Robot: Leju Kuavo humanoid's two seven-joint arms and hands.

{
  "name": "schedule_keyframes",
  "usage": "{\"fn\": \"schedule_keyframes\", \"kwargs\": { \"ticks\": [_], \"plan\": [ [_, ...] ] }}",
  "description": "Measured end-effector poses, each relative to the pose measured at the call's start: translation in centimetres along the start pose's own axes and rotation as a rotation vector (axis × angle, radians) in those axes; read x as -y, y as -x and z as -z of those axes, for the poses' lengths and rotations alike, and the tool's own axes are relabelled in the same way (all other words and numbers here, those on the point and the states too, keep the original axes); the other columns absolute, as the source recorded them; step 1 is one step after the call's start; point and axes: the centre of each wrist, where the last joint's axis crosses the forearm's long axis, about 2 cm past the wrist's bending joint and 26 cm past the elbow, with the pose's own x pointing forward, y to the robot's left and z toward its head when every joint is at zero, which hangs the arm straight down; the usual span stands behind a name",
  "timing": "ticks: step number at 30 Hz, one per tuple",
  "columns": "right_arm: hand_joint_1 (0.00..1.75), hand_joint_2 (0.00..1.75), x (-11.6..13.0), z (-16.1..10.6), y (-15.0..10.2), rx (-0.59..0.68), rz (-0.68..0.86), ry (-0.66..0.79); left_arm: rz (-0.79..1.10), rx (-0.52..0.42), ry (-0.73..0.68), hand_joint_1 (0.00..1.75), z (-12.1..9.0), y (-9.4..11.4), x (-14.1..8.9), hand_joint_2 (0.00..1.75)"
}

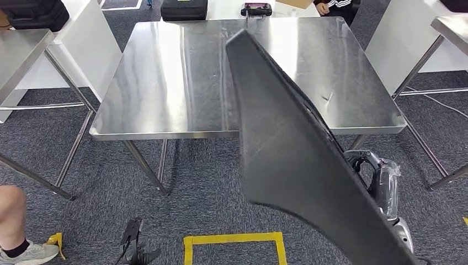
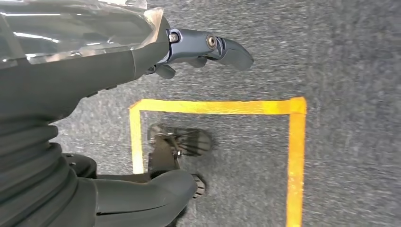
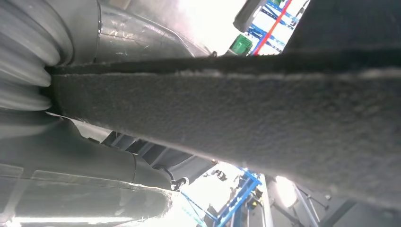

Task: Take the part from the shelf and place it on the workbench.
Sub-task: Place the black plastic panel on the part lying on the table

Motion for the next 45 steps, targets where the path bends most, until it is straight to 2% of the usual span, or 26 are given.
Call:
{"fn": "schedule_keyframes", "kwargs": {
  "ticks": [17, 26, 35, 45],
  "plan": [
    [1.75, 1.75, -0.1, 0.1, 0.0, 0.011, 0.011, -0.010, 0.011, 0.015, 0.001, 0.00, 0.0, -0.1, 0.1, 1.75],
    [1.75, 1.75, -0.2, -0.1, 0.0, 0.007, 0.013, -0.011, 0.076, 0.049, -0.103, 0.00, 0.3, -0.3, -1.3, 1.75],
    [1.75, 1.75, -0.3, 0.0, -0.1, 0.006, 0.024, -0.010, 0.087, 0.051, -0.097, 0.00, -0.4, 0.1, 1.1, 1.75],
    [1.75, 1.75, -0.4, 0.1, -0.1, 0.007, 0.030, -0.012, 0.066, 0.027, -0.061, 0.00, -0.8, 0.6, 2.4, 1.75]
  ]
}}
